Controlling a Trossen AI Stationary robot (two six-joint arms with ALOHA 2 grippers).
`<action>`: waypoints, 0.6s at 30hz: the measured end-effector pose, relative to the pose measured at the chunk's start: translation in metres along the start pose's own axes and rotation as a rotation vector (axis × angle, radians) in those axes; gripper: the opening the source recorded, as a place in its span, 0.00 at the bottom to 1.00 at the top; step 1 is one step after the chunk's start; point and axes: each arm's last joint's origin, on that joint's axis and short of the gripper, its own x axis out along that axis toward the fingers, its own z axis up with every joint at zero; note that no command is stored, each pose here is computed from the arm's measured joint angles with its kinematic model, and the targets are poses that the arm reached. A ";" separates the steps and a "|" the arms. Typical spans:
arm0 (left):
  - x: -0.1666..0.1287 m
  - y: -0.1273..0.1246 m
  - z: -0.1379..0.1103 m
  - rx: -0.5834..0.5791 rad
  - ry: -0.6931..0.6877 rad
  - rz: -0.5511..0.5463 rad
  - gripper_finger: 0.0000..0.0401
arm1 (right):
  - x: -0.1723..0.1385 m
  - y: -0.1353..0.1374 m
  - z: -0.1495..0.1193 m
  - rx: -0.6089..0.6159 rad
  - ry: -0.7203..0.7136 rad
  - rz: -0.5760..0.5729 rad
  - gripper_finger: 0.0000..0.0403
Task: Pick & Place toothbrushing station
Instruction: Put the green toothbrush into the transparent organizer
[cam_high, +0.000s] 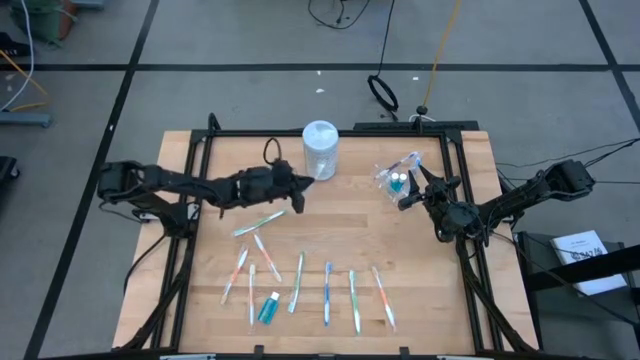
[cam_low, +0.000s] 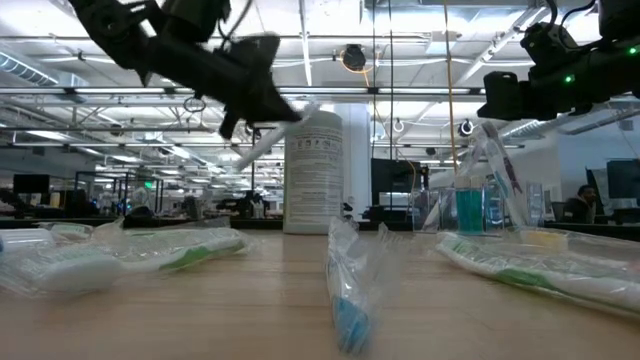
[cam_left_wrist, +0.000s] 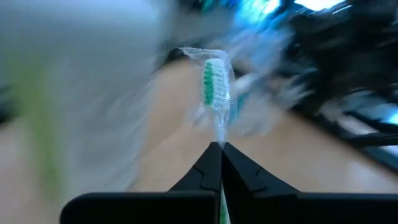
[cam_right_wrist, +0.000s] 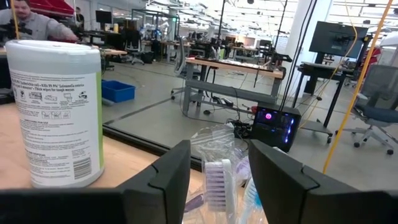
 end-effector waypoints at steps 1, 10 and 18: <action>0.001 -0.005 0.002 0.037 -0.041 -0.031 0.01 | 0.000 0.000 0.000 0.000 0.000 0.000 0.39; 0.043 -0.034 0.012 0.184 -0.055 -0.151 0.00 | 0.000 0.000 0.000 0.003 0.000 0.000 0.39; 0.113 -0.050 0.021 0.434 -0.084 -0.160 0.01 | 0.000 0.000 0.000 0.002 0.000 0.000 0.39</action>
